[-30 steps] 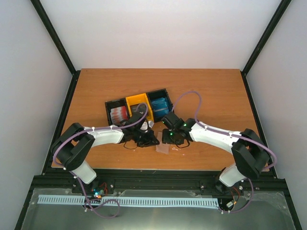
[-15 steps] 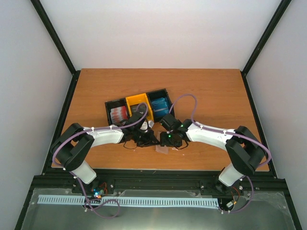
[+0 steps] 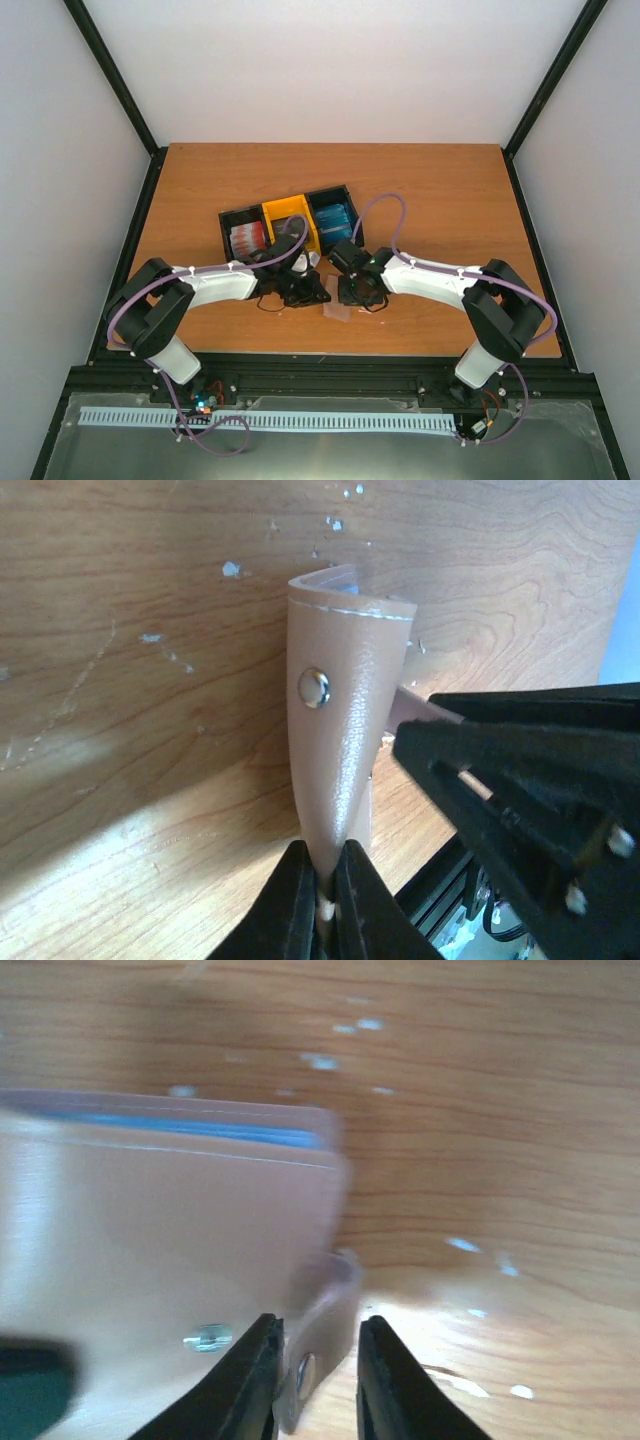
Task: Put the credit cards into the card holder
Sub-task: Open the card holder at the center of the board.
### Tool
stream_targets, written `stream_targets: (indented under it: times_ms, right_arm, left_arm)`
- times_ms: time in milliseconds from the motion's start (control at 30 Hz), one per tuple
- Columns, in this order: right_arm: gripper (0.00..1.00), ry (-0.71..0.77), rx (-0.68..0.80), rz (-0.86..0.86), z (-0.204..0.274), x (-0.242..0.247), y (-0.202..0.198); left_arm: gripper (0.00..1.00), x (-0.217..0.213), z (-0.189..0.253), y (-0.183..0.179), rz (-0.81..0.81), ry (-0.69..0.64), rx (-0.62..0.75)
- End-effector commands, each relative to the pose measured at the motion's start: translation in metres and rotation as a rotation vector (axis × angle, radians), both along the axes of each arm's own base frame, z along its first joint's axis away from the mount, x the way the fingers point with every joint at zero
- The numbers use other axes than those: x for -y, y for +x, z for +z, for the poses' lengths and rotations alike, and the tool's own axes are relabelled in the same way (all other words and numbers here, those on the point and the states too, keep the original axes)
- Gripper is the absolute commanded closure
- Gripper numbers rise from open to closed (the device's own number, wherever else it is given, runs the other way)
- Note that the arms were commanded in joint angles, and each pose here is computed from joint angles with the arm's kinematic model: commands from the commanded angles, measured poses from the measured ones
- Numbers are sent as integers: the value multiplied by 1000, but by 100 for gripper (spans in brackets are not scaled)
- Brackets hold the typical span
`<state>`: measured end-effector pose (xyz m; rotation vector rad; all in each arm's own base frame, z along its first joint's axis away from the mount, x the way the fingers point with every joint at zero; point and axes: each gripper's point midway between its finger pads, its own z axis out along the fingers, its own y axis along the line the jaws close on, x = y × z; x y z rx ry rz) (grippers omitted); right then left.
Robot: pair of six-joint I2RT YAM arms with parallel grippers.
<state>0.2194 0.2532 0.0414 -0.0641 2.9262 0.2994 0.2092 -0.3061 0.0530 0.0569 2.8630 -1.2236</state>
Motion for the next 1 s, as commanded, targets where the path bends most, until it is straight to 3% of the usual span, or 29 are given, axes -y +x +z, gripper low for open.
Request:
stream_targets:
  times_ms: [0,167,367,533,800,967]
  right_arm:
    - [80,-204,11,-50,-5,44,-3]
    - [87,-257,9,-63,-5,55,-5]
    - [68,-134,54,-40,9,40,0]
    - [64,-43,10,-25,-3,22,-3]
    - [70,-44,51,-63,-12,20,9]
    - [82,-60,76,-51,-15,19,15]
  left_arm:
    - [99,5,18,6,-3,-16,57]
    - [99,4,19,7,-3,-11,63]
    - [99,5,20,7,-13,-13,71]
    - [99,4,18,5,-20,-12,69]
    - [99,3,15,4,-21,-9,62]
    - [97,2,14,3,-23,-7,62]
